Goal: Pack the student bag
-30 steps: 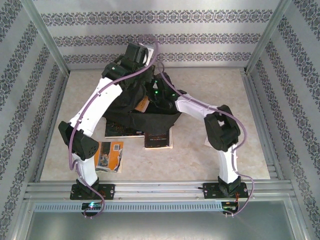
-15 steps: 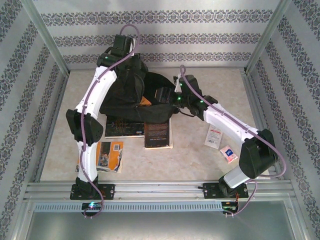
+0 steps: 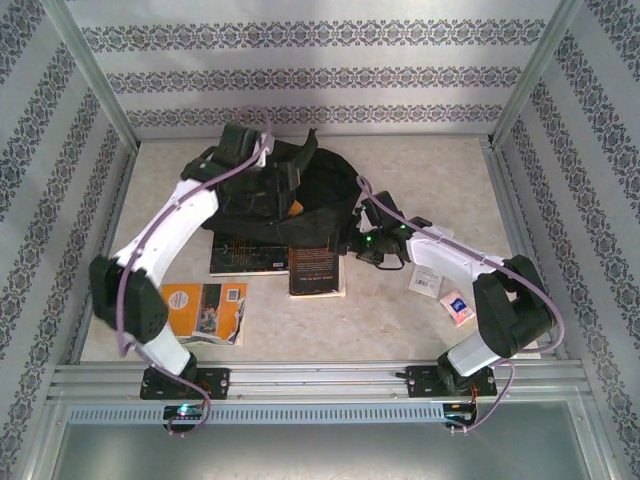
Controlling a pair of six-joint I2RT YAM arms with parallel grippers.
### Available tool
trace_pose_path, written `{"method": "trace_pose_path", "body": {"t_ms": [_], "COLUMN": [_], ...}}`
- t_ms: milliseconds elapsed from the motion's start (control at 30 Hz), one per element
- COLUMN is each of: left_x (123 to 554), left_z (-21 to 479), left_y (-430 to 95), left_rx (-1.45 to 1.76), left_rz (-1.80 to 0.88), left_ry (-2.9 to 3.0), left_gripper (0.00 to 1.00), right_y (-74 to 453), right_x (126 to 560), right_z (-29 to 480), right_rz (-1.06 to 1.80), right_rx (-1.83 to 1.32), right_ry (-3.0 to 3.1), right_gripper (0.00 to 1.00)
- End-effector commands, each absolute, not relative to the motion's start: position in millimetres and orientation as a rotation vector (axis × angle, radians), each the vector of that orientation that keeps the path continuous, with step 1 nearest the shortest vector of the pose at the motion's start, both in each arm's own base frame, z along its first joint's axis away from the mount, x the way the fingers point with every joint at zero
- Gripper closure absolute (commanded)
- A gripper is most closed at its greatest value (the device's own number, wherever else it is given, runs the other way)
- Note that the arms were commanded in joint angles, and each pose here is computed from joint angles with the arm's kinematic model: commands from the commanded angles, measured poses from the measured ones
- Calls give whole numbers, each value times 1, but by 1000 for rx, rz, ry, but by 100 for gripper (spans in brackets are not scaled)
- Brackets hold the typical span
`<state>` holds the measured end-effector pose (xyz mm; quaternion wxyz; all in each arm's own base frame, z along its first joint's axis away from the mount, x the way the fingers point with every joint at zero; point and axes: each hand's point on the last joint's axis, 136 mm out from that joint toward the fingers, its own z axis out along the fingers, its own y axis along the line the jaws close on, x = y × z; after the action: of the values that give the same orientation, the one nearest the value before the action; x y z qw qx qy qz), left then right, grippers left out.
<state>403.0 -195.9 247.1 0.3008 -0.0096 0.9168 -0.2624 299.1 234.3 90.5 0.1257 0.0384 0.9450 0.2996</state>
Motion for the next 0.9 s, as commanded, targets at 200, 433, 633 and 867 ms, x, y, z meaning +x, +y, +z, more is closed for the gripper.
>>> {"method": "trace_pose_path", "body": {"t_ms": [200, 433, 633, 867], "left_x": [306, 276, 277, 280], "left_z": [159, 91, 60, 28], "left_y": [-217, -228, -227, -230], "left_rx": [-73, -80, -99, -109], "left_rz": [-797, -790, -762, -737], "left_ry": [2531, 2648, 2677, 2729], "left_gripper": [32, 47, 54, 61], "right_y": [239, 243, 247, 249], "right_x": [285, 285, 284, 283], "right_z": [55, 40, 31, 23], "right_rz": [939, 950, 976, 1006], "right_rx": [161, 182, 193, 218], "right_ry": [2864, 2898, 2915, 2931], "right_gripper": [28, 32, 40, 45]}}
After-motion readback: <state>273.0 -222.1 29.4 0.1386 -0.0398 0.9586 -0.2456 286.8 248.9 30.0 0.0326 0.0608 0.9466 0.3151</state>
